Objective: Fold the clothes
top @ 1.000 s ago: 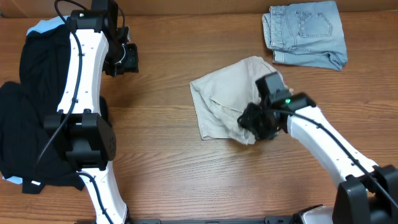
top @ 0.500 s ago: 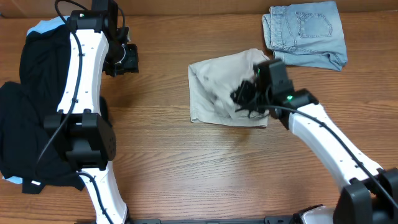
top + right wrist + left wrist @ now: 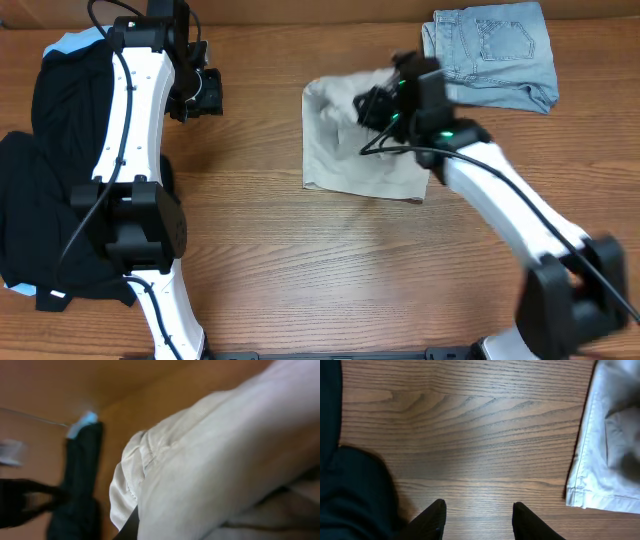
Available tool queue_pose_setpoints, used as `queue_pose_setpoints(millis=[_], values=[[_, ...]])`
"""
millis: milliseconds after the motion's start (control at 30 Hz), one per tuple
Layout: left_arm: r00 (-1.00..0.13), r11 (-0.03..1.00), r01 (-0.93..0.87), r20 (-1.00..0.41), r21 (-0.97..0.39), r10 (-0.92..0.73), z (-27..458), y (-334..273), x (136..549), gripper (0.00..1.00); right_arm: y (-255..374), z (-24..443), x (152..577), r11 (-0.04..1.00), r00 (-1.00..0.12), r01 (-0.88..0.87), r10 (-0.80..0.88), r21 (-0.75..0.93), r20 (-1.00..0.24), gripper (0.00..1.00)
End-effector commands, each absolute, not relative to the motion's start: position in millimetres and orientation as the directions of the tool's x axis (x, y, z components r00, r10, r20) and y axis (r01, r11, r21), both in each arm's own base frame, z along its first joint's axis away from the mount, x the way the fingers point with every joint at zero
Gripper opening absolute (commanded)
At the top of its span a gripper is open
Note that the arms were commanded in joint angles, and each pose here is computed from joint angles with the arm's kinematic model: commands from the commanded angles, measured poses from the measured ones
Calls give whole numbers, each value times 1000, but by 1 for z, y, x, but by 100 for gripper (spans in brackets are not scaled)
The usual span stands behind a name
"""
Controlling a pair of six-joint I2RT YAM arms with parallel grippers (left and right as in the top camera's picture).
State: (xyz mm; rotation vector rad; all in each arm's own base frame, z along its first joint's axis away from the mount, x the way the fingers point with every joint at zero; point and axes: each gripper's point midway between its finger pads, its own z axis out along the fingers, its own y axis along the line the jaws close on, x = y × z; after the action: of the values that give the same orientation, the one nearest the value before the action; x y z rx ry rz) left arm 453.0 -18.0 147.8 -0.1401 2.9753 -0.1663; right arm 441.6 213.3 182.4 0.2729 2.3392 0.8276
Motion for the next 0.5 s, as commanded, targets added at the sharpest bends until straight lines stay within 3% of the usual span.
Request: queue_pose_setpoints(millis=[0, 233, 300, 367, 467], values=[[-981, 989, -85, -163, -119, -104, 149, -21, 457, 46, 234, 122, 426, 814, -861, 12, 304, 581, -408, 4], [-981, 989, -85, -164, -119, -104, 149, -21, 457, 45, 215, 84, 369, 831, -918, 272, 375, 485, -128, 5], [-981, 989, -85, -164, -119, -104, 149, -21, 457, 45, 204, 74, 348, 849, -923, 326, 381, 415, -54, 15], [-981, 989, -85, -164, -119, -104, 149, -21, 457, 45, 191, 65, 330, 871, -922, 361, 386, 334, -9, 46], [-981, 989, -84, -166, -120, -104, 150, -21, 458, 45, 178, 53, 319, 886, -919, 380, 395, 265, -3, 64]])
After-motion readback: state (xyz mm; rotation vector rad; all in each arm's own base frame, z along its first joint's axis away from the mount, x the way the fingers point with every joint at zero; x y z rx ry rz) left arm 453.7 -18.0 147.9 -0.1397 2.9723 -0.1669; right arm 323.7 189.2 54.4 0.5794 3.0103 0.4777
